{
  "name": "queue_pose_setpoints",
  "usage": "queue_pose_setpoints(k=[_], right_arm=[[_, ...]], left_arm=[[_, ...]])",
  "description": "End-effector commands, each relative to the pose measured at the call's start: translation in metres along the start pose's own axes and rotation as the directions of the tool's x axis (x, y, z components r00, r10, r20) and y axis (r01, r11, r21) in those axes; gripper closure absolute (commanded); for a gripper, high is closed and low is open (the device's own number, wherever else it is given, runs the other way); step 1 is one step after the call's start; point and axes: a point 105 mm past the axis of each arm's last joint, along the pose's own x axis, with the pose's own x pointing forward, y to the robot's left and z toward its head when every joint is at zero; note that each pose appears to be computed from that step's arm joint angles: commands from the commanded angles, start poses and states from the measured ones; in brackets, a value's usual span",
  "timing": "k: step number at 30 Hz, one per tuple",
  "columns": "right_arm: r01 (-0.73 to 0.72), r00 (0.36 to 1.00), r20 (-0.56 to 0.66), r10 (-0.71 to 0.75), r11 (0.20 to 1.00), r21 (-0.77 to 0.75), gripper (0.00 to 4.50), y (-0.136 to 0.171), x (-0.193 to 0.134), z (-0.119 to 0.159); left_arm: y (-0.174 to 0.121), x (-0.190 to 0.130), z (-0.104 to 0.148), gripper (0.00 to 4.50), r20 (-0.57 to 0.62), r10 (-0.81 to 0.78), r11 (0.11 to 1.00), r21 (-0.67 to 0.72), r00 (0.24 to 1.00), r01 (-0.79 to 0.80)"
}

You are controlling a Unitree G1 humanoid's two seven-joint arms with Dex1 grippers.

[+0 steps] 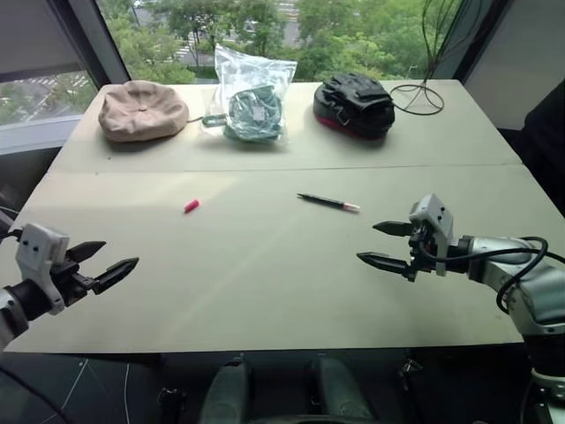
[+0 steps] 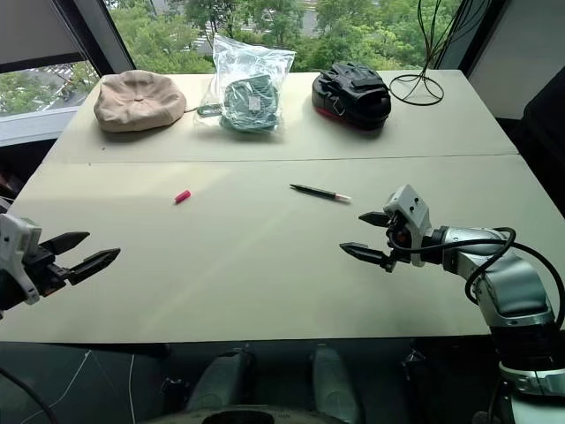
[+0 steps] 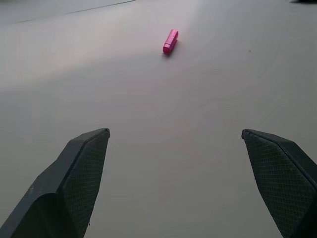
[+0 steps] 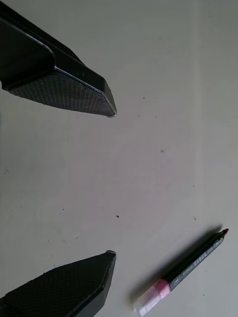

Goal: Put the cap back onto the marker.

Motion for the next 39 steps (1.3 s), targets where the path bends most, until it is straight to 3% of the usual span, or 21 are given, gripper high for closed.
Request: queue_pose_setpoints(k=[1, 8, 10, 14, 19, 28, 39], right_arm=[[0.013, 1.0, 0.018, -0.012, 0.999, -0.042, 0.0, -0.002, -0.001, 0.01], [0.003, 1.0, 0.017, -0.002, 0.998, -0.066, 0.0, -0.009, 0.002, 0.017], [0.005, 1.0, 0.02, -0.003, 0.997, -0.079, 0.0, -0.01, 0.001, 0.02], [0.074, 0.997, 0.046, -0.069, 0.99, -0.122, 0.0, -0.025, 0.006, 0.028], [0.117, 0.991, 0.091, -0.1, 0.973, -0.197, 0.0, -0.047, 0.036, 0.037], [0.085, 0.987, 0.151, -0.051, 0.97, -0.227, 0.0, -0.068, 0.104, 0.061], [-0.1, 0.995, -0.013, 0.1, 0.956, -0.275, 0.0, -0.052, 0.134, 0.047]], left_arm=[[0.003, 0.007, 0.015, 0.03, 0.006, -0.054, 0.995, 0.081, 0.999, 0.053], [-0.015, 0.041, 0.054, 0.03, -0.044, -0.335, 0.915, 0.221, 0.941, 0.336], [-0.024, 0.048, 0.058, 0.03, -0.12, -0.418, 0.858, 0.274, 0.9, 0.435], [-0.03, 0.065, 0.073, 0.03, -0.16, -0.496, 0.791, 0.323, 0.854, 0.52], [-0.04, 0.086, 0.086, 0.03, -0.134, -0.545, 0.756, 0.347, 0.827, 0.555], [-0.052, 0.1, 0.076, 0.03, -0.107, -0.566, 0.751, 0.341, 0.817, 0.565], [-0.054, 0.087, 0.061, 0.03, -0.086, -0.525, 0.79, 0.321, 0.847, 0.522]])
